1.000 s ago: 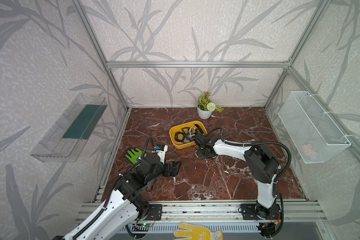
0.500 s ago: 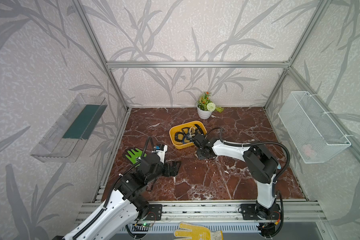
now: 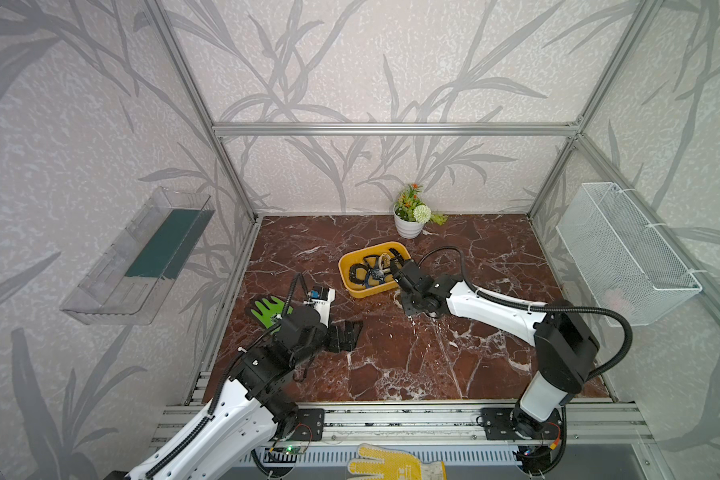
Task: Put the watch into the storage box
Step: Pick up the watch at the center of the board, then place the watch in the storage box.
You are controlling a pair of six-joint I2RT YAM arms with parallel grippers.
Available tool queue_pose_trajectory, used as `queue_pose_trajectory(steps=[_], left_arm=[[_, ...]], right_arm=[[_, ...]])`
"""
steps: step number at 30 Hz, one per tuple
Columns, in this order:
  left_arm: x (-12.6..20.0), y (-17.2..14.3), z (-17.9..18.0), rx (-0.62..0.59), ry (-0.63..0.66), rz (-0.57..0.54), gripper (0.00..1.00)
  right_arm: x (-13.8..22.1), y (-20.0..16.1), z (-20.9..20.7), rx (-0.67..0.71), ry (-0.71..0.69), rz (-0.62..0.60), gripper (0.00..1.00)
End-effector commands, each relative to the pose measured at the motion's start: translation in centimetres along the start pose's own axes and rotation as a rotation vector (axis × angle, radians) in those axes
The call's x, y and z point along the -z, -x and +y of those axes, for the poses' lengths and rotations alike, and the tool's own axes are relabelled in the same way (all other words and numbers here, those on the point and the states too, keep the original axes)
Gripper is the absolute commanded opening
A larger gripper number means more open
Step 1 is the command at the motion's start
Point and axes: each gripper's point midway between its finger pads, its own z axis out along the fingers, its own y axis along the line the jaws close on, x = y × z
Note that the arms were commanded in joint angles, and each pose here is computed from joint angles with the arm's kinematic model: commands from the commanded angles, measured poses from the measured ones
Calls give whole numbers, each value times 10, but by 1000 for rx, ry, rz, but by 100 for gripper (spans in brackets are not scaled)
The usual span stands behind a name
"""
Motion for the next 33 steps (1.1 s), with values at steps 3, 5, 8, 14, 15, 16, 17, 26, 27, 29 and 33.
queue_pose_trajectory(steps=[3, 5, 8, 14, 15, 16, 17, 26, 27, 29, 33], left_arm=[[-1, -1, 2, 11, 1, -12, 99], [-1, -1, 2, 14, 1, -14, 99], [0, 0, 4, 12, 12, -21, 99], [2, 2, 7, 7, 29, -30, 99], [3, 2, 8, 6, 33, -34, 99], [3, 2, 8, 6, 36, -35, 99], [4, 3, 9, 6, 40, -39, 99], [11, 5, 17, 6, 80, -67, 99], [12, 6, 18, 7, 86, -69, 99], [13, 8, 18, 7, 91, -77, 99], [18, 13, 21, 6, 105, -103, 99]], right_arm=[[25, 26, 5, 78, 2, -63, 11], [27, 39, 14, 105, 17, -77, 11], [18, 60, 31, 147, 32, -88, 11], [-9, 99, 68, 214, 67, -104, 12], [-16, 104, 73, 228, 69, -103, 12], [-22, 108, 77, 235, 72, -100, 12], [-31, 111, 81, 244, 72, -90, 12], [-88, 117, 99, 262, 87, -2, 14], [-93, 115, 101, 265, 84, 8, 15], [-98, 116, 101, 265, 74, 17, 21], [-90, 126, 103, 264, 76, -6, 40]])
